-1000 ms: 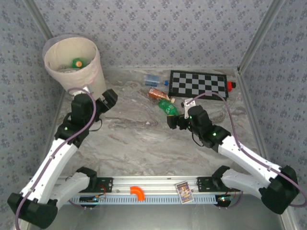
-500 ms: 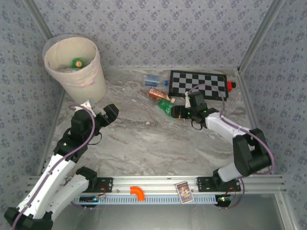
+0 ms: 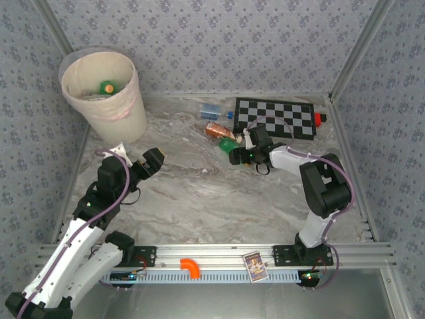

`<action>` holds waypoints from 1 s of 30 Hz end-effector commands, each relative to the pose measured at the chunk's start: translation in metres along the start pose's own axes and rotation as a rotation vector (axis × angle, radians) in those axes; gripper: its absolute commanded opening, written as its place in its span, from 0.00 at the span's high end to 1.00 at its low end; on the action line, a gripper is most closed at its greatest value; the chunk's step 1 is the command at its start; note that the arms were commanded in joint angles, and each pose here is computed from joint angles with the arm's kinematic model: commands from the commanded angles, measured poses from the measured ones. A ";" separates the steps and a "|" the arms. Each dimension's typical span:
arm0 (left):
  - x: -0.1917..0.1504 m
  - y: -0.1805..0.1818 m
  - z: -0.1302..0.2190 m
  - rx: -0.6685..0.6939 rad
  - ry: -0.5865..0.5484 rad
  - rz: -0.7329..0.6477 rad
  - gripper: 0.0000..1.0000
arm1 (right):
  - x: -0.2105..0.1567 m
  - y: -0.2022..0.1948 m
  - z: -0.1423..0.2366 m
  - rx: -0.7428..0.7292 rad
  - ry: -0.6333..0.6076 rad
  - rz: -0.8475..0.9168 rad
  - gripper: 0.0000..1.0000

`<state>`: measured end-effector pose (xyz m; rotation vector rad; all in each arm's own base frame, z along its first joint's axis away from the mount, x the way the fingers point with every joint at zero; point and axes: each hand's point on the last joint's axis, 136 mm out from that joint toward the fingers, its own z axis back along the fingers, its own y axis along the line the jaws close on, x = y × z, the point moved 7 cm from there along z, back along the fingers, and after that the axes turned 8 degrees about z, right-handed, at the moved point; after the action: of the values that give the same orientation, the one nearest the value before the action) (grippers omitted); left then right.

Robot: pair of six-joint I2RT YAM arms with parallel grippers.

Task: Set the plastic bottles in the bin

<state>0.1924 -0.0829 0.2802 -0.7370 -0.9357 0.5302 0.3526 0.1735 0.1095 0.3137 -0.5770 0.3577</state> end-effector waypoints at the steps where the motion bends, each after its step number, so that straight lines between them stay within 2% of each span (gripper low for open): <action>1: 0.001 -0.002 0.003 -0.017 -0.007 0.006 0.00 | 0.001 0.010 -0.007 0.009 0.014 0.057 0.16; 15: -0.001 0.001 0.003 -0.011 -0.012 0.022 0.00 | -0.007 0.035 -0.022 -0.039 0.064 0.190 0.34; 23: -0.001 0.002 0.004 -0.010 -0.015 0.024 0.00 | -0.008 0.046 -0.019 -0.035 0.054 0.241 0.46; 30: 0.000 0.003 0.007 -0.009 -0.023 0.024 0.00 | -0.009 0.057 -0.010 -0.034 0.028 0.280 0.51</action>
<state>0.1887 -0.0810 0.2788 -0.7516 -0.9332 0.5512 0.3323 0.2240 0.0970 0.2118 -0.5792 0.5877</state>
